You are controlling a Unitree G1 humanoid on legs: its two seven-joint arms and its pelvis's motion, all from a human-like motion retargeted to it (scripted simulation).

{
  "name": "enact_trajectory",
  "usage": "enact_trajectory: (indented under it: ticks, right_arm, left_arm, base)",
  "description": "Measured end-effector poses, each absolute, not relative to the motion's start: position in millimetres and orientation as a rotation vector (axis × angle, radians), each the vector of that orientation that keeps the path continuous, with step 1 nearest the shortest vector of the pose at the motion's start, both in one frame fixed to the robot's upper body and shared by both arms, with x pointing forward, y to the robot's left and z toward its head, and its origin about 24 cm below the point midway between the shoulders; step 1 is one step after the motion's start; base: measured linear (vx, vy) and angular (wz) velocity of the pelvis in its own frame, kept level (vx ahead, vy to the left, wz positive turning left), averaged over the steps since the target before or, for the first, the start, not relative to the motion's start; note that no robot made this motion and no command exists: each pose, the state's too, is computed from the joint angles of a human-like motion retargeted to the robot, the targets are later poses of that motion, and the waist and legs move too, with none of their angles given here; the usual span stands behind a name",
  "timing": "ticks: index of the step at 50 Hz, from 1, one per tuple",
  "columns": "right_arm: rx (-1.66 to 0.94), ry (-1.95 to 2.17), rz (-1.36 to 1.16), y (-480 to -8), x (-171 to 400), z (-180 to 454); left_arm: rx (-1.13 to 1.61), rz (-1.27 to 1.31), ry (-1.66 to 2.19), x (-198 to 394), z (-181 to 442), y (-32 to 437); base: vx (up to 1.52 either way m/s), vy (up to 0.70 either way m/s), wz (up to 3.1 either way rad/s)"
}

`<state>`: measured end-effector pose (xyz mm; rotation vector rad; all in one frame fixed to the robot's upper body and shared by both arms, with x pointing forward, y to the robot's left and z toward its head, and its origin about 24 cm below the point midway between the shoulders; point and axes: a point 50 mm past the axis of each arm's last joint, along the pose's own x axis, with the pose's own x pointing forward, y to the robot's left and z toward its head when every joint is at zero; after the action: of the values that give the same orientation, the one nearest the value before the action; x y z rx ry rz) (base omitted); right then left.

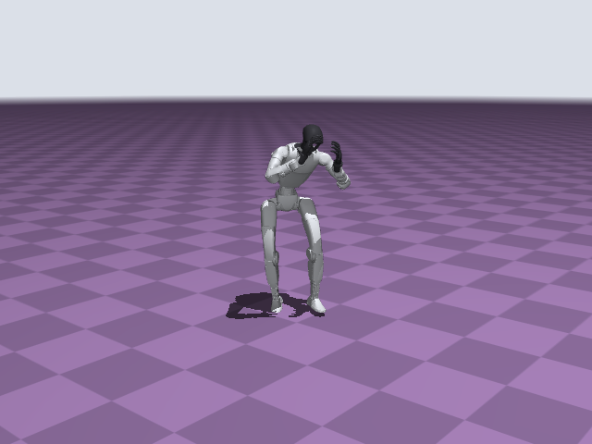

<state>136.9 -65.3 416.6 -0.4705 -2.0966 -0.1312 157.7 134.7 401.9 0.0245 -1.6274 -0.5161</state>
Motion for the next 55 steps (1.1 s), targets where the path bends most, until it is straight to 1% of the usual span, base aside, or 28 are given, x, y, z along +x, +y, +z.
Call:
enact_trajectory:
  ticks: [5, 10, 13, 17, 23, 28, 36, 39, 45, 49, 55]
  right_arm:
    - [-0.488, -2.103, -0.123, -60, 138, 416]
    - [-0.494, -2.078, -0.095, -62, 141, 415]
    - [-0.57, -2.086, -0.075, -59, 139, 418]
    - [-0.643, -2.108, -0.097, -60, 136, 421]
    - [-0.692, -2.132, -0.138, -63, 134, 425]
    - [-0.717, -2.122, -0.131, -62, 136, 425]
    - [-0.666, -2.133, -0.07, -55, 130, 431]
    - [-0.57, -2.113, -0.076, -70, 131, 424]
    - [-0.567, -2.104, -0.079, -74, 133, 419]
    - [-0.612, -2.12, -0.072, -63, 135, 416]
    - [-0.661, -2.108, -0.06, -61, 138, 414]
  left_arm:
    - [0.083, -0.501, -1.635, 160, 398, 138]
    - [0.052, -0.505, -1.62, 159, 400, 139]
    - [0.02, -0.525, -1.655, 156, 402, 134]
    - [-0.003, -0.546, -1.688, 153, 403, 128]
    - [0.045, -0.557, -1.717, 151, 403, 120]
    - [0.06, -0.544, -1.689, 159, 398, 119]
    - [0.109, -0.508, -1.616, 160, 397, 130]
    - [0.102, -0.467, -1.57, 160, 392, 139]
    - [-0.019, -0.477, -1.584, 159, 393, 140]
    - [-0.008, -0.499, -1.625, 159, 393, 138]
    - [0.006, -0.491, -1.636, 160, 390, 138]
  base:
    - [0.91, -0.01, -0.82]
    - [0.84, 0.15, -0.18]
    - [0.77, 0.17, 0.26]
    - [0.74, 0.18, 0.96]
    - [0.72, 0.03, 1.37]
    - [0.79, -0.34, 1.5]
    - [0.77, -0.18, 0.22]
    - [0.8, -0.25, 0.04]
    - [0.72, -0.18, 0.08]
    - [0.78, -0.03, -0.18]
    - [0.74, 0.14, 0.35]
